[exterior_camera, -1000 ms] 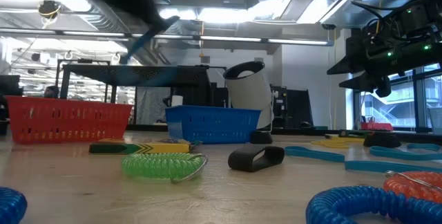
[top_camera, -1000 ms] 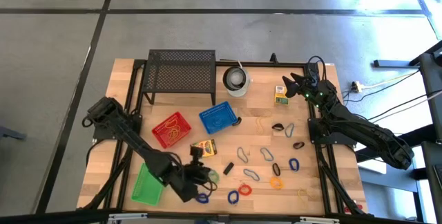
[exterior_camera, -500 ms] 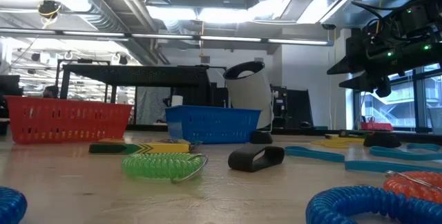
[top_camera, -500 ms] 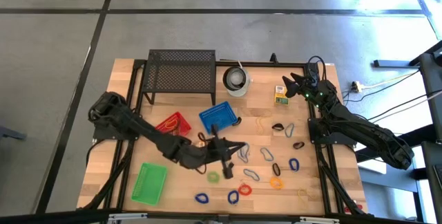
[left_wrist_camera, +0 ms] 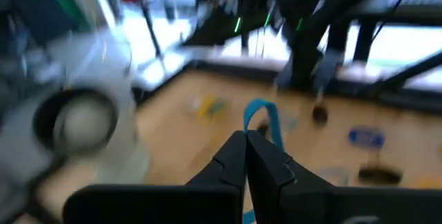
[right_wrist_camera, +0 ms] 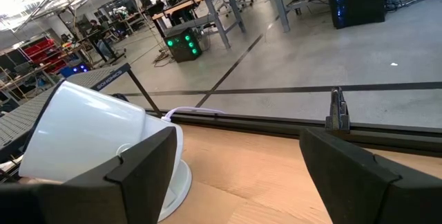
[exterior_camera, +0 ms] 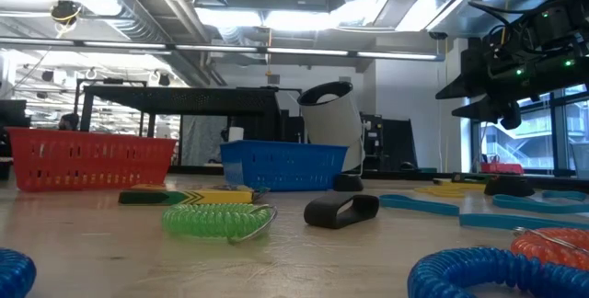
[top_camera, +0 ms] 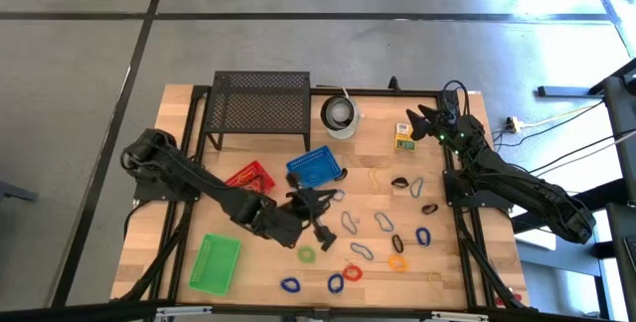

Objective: Pick & Place Office Desk Supplies
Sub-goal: Put the blue rubber band into the red bin

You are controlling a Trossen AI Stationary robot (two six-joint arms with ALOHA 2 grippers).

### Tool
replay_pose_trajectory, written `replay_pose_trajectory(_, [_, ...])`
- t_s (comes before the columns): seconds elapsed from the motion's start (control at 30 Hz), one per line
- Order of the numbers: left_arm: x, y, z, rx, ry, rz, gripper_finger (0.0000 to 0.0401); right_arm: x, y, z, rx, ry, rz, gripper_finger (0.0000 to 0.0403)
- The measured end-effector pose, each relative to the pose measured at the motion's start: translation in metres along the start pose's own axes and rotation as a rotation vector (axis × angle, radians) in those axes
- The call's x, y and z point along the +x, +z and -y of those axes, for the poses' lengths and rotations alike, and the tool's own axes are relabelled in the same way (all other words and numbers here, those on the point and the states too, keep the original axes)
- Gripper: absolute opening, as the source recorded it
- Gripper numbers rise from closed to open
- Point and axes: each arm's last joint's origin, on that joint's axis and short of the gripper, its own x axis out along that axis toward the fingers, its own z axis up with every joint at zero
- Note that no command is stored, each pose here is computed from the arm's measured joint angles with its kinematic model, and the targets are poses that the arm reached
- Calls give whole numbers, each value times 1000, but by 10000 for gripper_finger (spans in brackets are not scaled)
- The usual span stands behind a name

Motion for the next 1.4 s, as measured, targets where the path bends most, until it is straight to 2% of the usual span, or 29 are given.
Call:
replay_pose_trajectory(0.13, [-4,-12,-34,-84,76,-217,3,0,0,0,0,0,0,311])
replay_pose_trajectory(0.37, [-18,-32,-99,-186,329,-677,3,0,0,0,0,0,0,310])
replay_pose_trajectory(0.5, [-25,-46,-117,-199,474,-843,3,0,0,0,0,0,0,310])
replay_pose_trajectory(0.63, [-27,-63,-122,-214,508,-976,3,0,0,0,0,1,0,310])
replay_pose_trajectory(0.83, [-28,-87,-125,-237,521,-1081,3,0,0,0,0,0,0,310])
replay_pose_trajectory(1.0, [-26,-101,-125,-267,524,-1086,3,0,0,0,0,0,0,310])
replay_pose_trajectory(1.3, [-26,-104,-123,-302,508,-1119,5,0,0,0,0,0,0,310])
replay_pose_trajectory(1.4, [-27,-105,-121,-312,495,-1130,16,0,0,0,0,0,0,310])
